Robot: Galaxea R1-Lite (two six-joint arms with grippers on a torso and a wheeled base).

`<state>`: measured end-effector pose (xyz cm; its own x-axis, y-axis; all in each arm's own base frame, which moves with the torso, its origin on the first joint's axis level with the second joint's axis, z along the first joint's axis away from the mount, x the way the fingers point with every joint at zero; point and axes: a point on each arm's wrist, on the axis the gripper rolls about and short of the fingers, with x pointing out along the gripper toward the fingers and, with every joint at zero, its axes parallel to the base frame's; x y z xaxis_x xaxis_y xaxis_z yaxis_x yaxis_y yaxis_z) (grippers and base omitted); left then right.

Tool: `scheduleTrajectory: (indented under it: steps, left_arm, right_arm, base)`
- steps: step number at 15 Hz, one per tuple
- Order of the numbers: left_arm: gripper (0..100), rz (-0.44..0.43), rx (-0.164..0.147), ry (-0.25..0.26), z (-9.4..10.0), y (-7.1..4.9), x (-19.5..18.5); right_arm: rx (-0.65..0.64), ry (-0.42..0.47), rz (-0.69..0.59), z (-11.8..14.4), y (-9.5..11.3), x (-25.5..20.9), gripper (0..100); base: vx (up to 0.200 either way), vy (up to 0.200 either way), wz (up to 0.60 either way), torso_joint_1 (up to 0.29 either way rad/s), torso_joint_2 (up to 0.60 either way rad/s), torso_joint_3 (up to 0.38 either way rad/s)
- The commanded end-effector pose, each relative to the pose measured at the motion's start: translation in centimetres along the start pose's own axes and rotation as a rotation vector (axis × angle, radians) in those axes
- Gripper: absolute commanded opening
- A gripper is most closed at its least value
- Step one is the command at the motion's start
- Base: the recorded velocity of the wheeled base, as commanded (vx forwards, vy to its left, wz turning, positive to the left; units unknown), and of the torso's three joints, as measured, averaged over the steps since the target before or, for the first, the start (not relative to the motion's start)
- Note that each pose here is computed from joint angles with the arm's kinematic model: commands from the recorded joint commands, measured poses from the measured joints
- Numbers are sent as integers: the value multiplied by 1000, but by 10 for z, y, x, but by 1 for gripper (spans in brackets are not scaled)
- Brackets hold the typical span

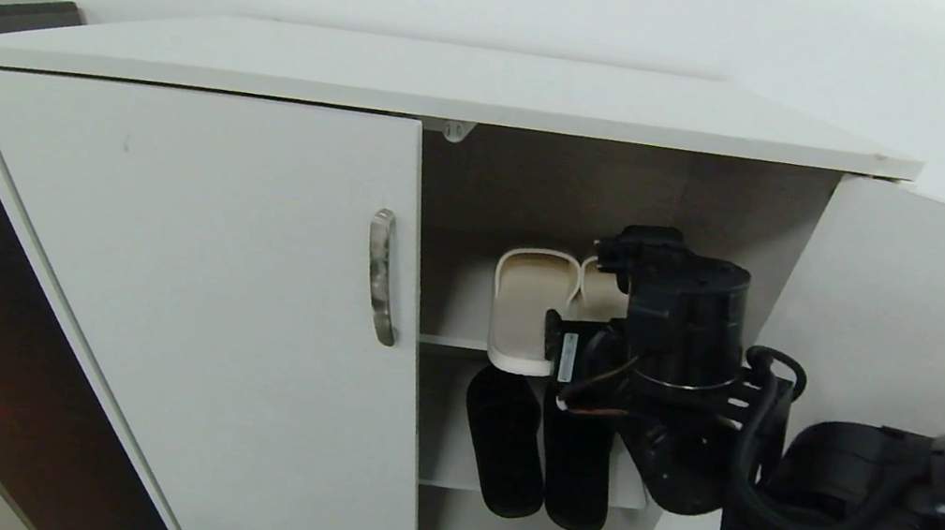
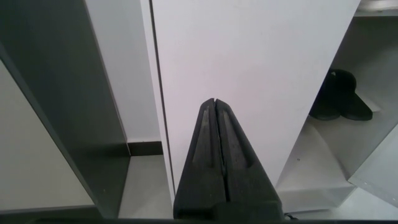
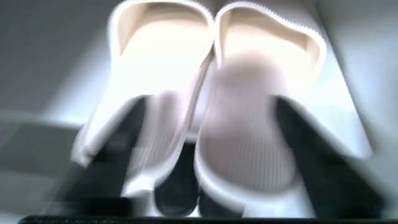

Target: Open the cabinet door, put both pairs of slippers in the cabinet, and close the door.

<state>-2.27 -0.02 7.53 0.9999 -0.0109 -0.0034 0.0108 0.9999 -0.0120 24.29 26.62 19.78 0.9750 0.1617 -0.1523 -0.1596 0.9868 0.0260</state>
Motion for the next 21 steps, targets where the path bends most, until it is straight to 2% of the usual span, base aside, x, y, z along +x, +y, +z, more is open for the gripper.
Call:
scheduleTrajectory:
  steps: [1,6,14,21]
  left_arm:
    - [0,0,0,1,0,0,0]
    - [0,0,0,1,0,0,0]
    - [0,-1,1,1,0,0,0]
    - [0,0,0,1,0,0,0]
  right_arm:
    - [9,-18,49,2,-4,-25,0]
    - [-18,18,68,-13,0,-26,0]
    - [-23,20,87,-15,6,-30,0]
    - [-28,29,84,-19,7,-28,0]
  base:
    - [0,0,0,0,0,0]
    - [0,0,0,0,0,0]
    - [0,0,0,0,0,0]
    - [-200,0,0,2,2,2]
